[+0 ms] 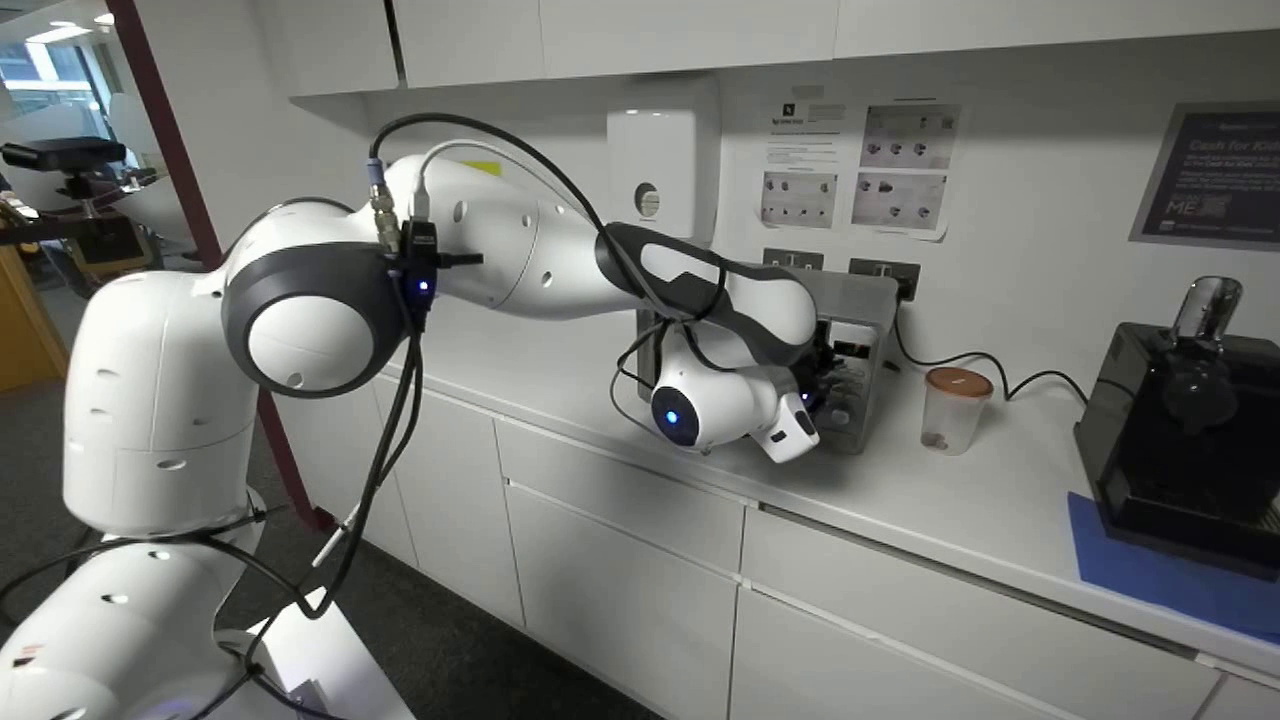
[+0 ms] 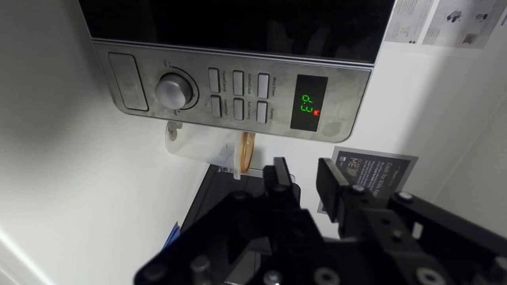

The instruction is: Press a button on the microwave

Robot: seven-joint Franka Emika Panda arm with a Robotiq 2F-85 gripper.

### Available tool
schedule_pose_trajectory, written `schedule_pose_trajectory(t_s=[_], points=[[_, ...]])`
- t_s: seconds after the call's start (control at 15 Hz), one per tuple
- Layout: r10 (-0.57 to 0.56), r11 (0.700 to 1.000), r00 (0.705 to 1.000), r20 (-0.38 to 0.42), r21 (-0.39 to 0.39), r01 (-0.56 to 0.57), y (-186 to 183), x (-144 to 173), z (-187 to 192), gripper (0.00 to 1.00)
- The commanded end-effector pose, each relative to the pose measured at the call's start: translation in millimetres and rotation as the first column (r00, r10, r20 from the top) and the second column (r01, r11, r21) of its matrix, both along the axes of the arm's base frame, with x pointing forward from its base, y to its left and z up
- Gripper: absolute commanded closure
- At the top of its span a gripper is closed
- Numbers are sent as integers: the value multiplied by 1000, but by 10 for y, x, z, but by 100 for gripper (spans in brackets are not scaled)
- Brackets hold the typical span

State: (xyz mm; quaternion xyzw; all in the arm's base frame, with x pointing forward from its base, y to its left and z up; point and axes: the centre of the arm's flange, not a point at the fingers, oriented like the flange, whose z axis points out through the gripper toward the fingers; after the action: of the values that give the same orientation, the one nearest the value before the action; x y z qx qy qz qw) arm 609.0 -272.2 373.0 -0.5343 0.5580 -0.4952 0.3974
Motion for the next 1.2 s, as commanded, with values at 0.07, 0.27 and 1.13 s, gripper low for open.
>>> schedule_pose_trajectory(t_s=[0.07,0.27,1.13], points=[[-39,998,999,22,-44,40,-80,301,46,100],[-54,997,999,3,-49,54,-115,414,-17,100],[-31,997,999,-34,-71,29,175,667,-163,100]])
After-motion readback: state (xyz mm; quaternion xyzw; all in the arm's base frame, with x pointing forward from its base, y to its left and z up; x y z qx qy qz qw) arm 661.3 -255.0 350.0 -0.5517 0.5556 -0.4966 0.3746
